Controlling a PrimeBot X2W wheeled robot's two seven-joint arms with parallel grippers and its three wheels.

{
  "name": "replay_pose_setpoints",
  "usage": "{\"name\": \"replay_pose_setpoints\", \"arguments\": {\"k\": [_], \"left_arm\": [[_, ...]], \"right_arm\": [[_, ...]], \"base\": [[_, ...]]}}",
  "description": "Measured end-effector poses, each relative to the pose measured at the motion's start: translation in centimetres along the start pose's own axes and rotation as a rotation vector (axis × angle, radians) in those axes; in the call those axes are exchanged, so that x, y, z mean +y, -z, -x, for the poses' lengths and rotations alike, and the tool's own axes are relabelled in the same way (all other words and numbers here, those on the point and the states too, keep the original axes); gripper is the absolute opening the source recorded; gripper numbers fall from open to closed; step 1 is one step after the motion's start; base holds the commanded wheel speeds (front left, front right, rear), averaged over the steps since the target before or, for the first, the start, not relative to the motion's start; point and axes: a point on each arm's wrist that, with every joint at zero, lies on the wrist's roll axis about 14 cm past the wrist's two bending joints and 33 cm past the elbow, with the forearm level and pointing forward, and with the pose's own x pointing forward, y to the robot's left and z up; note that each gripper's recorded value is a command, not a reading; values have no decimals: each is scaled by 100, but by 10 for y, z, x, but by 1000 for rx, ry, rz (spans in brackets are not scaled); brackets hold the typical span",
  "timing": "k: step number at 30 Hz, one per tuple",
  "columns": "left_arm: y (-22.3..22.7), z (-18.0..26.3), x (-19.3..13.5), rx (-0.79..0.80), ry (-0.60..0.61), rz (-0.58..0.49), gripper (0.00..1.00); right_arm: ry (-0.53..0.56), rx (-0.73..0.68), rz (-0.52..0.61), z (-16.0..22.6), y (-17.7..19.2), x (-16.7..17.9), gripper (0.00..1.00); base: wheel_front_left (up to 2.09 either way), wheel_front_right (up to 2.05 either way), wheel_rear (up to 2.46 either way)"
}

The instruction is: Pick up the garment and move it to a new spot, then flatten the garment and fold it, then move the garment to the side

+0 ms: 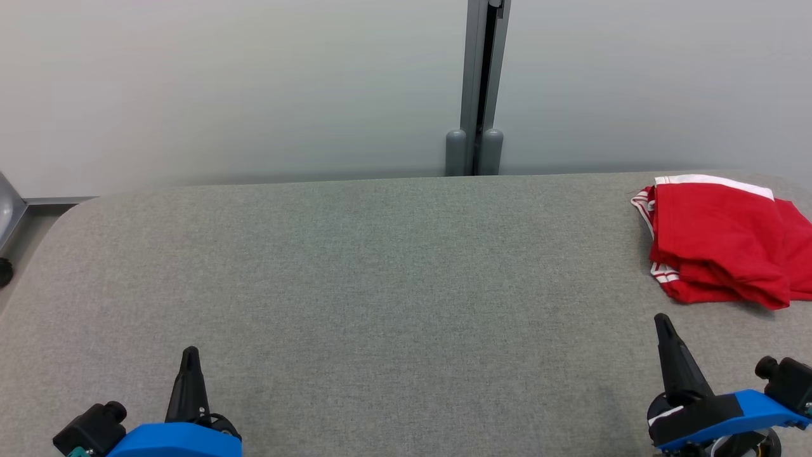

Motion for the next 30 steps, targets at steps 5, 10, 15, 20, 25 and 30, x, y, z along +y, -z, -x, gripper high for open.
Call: {"name": "replay_pose_setpoints", "arguments": {"k": [5, 10, 15, 20, 25, 30], "left_arm": [[-2, -3, -1, 1, 1, 71, 0], [-4, -5, -3, 2, 3, 139, 0], [-6, -7, -3, 4, 2, 203, 0], [-10, -10, -5, 0, 9, 264, 0], [-11, -11, -4, 1, 8, 323, 0], [-13, -13, -6, 2, 14, 378, 0]], "right_arm": [[5, -2, -75, -1, -1, -1, 0], [6, -6, -145, -3, -3, -1, 0], [10, -5, -211, -4, -3, -2, 0], [15, -3, -274, -5, -3, -4, 0], [15, -8, -335, -6, -4, -4, 0], [15, -9, -393, -7, -5, -5, 0]], "base": [[0, 0, 0], [0, 0, 0], [0, 0, 0], [0, 0, 0], [0, 0, 0], [0, 0, 0]]}}
